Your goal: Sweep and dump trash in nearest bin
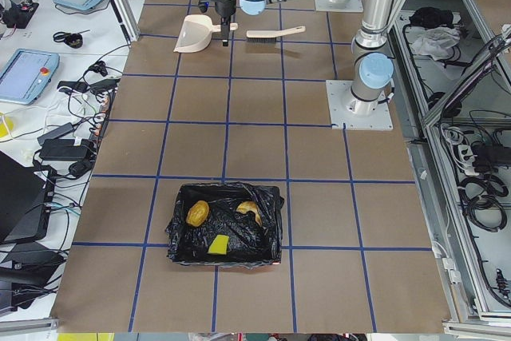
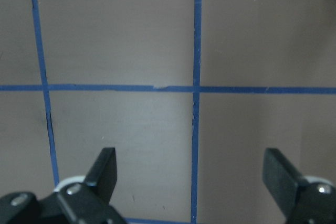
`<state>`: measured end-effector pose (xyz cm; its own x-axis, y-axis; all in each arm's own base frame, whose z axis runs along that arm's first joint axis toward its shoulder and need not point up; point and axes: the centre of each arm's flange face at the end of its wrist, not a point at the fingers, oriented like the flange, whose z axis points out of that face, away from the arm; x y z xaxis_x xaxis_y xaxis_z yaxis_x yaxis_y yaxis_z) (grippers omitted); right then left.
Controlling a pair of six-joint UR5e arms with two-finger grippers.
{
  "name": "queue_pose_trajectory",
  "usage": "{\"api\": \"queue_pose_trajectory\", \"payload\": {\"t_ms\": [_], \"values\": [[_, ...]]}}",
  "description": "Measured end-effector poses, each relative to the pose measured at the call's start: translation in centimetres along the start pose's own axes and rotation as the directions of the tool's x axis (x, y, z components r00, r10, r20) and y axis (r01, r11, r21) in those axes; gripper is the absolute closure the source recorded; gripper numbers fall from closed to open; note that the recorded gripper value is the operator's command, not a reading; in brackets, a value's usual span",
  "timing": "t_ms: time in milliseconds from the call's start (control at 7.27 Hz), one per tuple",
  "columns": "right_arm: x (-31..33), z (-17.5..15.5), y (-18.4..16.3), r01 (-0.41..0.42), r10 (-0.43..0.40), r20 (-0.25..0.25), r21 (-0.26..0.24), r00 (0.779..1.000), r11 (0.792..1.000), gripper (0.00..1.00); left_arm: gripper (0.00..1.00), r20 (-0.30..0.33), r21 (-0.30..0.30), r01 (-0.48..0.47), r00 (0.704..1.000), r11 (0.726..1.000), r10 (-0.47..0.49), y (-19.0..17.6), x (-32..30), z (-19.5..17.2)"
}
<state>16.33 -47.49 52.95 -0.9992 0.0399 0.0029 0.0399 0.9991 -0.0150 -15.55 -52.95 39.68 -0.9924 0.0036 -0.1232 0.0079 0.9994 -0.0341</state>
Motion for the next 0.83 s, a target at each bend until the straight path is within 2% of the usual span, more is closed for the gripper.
{"api": "queue_pose_trajectory", "payload": {"t_ms": [275, 550, 826], "values": [[0.0, 0.0, 0.0, 0.001, -0.001, 0.0, 0.0, 1.0, 1.0, 0.0, 0.0, -0.007, -0.014, -0.008, 1.0, 1.0, 0.008, 5.0, -1.0, -5.9], [0.0, 0.0, 0.0, -0.001, 0.001, 0.0, 0.0, 1.0, 1.0, 0.0, 0.0, -0.041, 0.027, -0.05, 0.998, 0.998, 0.051, 9.2, -1.6, -10.9], [0.0, 0.0, 0.0, -0.002, 0.002, 0.0, 0.0, 1.0, 1.0, 0.0, 0.0, -0.09, 0.054, -0.084, 0.992, 0.995, 0.089, 10.5, -2.6, -13.2]]}}
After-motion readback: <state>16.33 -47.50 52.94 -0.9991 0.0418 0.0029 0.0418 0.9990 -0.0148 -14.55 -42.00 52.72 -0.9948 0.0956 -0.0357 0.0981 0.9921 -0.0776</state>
